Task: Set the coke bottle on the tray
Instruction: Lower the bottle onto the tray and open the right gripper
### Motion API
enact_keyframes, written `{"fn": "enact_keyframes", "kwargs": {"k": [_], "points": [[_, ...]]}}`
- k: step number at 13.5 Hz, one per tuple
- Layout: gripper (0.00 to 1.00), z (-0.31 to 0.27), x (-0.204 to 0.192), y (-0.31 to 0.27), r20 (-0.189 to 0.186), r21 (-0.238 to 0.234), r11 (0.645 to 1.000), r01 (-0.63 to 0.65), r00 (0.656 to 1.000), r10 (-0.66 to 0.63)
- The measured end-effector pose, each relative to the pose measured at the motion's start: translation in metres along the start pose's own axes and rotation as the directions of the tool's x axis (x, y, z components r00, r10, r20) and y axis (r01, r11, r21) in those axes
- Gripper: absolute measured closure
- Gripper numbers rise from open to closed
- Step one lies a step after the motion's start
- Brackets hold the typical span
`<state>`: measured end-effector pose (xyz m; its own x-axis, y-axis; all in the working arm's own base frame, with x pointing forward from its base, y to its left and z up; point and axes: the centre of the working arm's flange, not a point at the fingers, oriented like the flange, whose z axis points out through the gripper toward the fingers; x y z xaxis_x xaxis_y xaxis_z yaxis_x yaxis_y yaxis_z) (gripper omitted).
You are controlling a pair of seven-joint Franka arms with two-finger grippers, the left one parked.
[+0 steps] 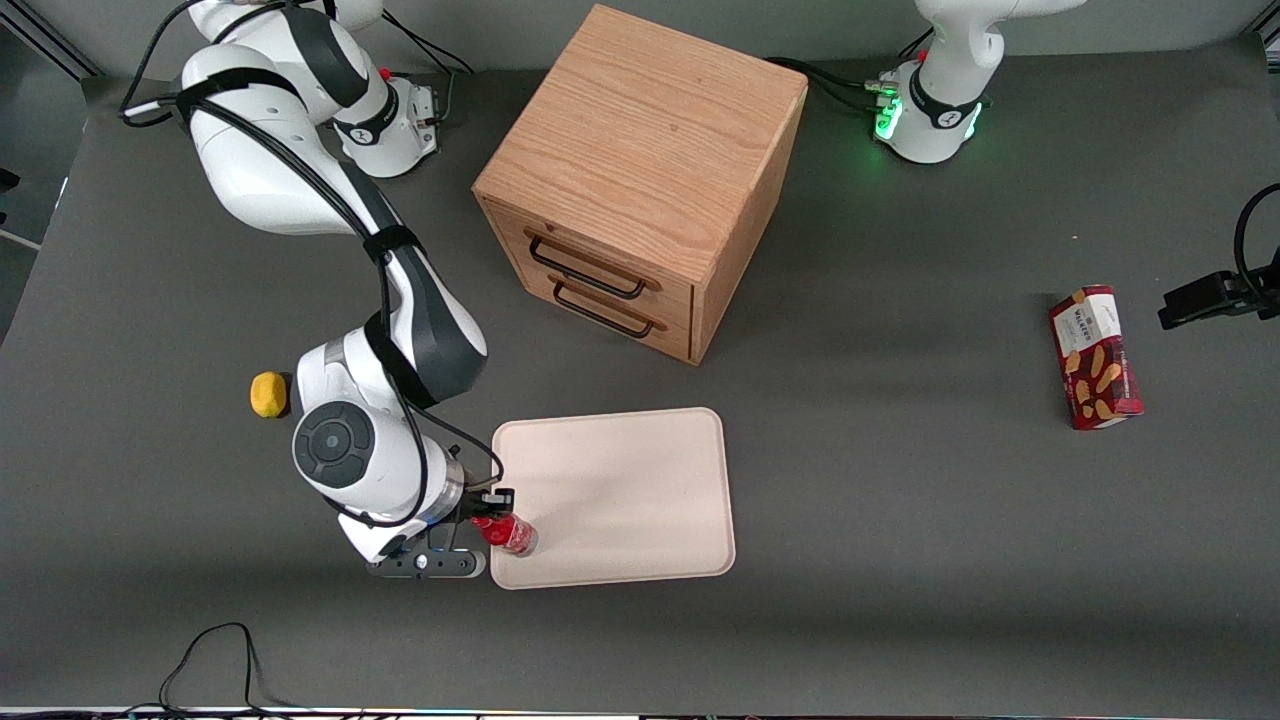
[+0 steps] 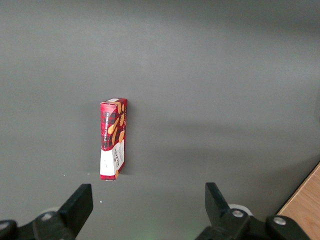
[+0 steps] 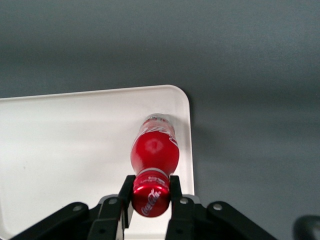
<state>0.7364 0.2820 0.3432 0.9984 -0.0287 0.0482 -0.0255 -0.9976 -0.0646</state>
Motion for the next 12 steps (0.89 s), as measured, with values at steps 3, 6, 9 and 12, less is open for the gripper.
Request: {"fn": "enact_keyframes", "kwargs": {"k": [3,6,9,12], "points": [[0.68,0.0002,0.0015,-0.0004,-0.009,0.004,1.0,-0.001,1.0,0.001],[0.68,0.0001,0.0016,-0.0004,-0.01,0.005,1.0,-0.001,1.0,0.001],[0.68,0.0016,0.0015,-0.0003,-0.008,0.004,1.0,-0.001,1.0,0.001],[0.68,0.0036,0.0015,-0.0001,-0.006,0.003,1.0,-0.001,1.0,0.001]]}}
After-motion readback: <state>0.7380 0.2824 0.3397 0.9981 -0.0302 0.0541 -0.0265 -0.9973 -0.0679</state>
